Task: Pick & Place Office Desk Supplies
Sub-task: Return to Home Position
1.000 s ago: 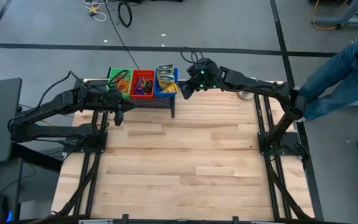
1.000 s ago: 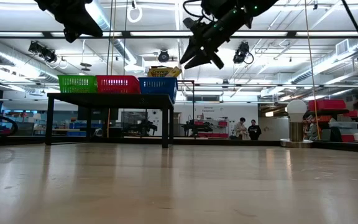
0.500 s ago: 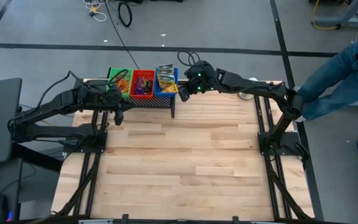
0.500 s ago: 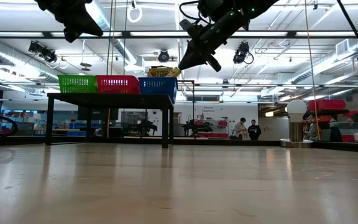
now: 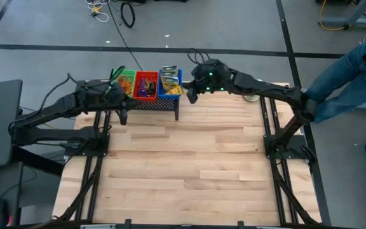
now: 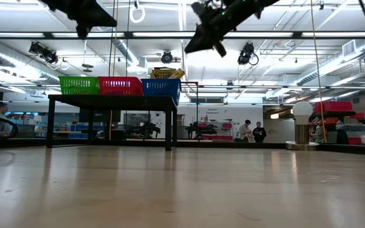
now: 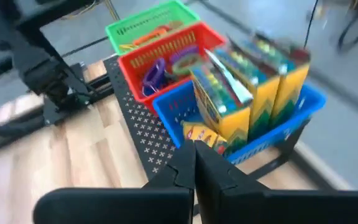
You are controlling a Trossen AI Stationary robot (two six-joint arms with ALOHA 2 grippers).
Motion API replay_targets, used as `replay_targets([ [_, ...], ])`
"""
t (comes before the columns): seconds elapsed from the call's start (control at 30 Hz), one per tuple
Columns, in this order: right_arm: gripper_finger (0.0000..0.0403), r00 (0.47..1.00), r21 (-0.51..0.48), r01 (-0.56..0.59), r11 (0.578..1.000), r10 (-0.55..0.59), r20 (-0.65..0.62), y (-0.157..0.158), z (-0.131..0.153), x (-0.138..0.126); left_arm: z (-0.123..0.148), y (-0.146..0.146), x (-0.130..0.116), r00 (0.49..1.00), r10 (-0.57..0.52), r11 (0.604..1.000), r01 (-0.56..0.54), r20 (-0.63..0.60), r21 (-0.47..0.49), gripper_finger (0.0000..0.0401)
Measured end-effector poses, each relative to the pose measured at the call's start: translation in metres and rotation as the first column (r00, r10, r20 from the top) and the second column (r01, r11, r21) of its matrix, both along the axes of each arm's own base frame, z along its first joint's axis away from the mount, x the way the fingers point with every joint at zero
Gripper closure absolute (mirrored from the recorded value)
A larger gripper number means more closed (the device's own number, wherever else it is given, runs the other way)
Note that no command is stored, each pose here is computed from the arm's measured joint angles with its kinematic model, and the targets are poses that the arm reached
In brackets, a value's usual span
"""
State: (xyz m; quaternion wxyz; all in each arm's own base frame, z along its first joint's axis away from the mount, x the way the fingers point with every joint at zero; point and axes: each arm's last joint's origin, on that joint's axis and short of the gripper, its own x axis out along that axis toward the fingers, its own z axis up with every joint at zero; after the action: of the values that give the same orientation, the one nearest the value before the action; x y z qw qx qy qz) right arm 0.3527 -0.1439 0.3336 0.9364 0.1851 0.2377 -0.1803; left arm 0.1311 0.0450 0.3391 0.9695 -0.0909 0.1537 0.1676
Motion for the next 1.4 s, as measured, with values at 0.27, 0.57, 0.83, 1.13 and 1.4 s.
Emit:
replay_targets([
  [0.27, 0.0399, 0.992, -0.19, -0.111, 0.976, 0.12, 0.038, 0.05, -0.022, -0.021, -0.065, 0.005, 0.021, 0.954, -0.073, 0.997, 0.062, 0.291, 0.047, 0.0396],
  [0.57, 0.0401, 0.963, -0.254, -0.108, 0.961, 0.164, 0.215, 0.084, -0.063, -0.096, -0.089, 0.006, 0.021, 0.943, 0.004, 0.998, 0.019, 0.332, -0.067, 0.038],
  [0.83, 0.0401, 0.936, -0.253, -0.09, 0.963, 0.169, 0.309, 0.091, -0.092, -0.172, -0.089, 0.007, 0.02, 0.958, -0.017, 0.997, -0.007, 0.285, 0.081, 0.0395],
  [1.13, 0.0402, 0.903, -0.268, -0.019, 0.963, 0.132, 0.409, 0.104, -0.109, -0.232, -0.083, 0.002, -0.008, 0.961, 0.024, 0.991, -0.06, 0.276, 0.123, 0.0397],
  [1.4, 0.0403, 0.876, -0.302, 0.085, 0.949, 0.073, 0.476, 0.112, -0.107, -0.273, -0.082, 0.001, -0.042, 0.928, 0.114, 0.971, -0.18, 0.353, 0.16, 0.0397],
])
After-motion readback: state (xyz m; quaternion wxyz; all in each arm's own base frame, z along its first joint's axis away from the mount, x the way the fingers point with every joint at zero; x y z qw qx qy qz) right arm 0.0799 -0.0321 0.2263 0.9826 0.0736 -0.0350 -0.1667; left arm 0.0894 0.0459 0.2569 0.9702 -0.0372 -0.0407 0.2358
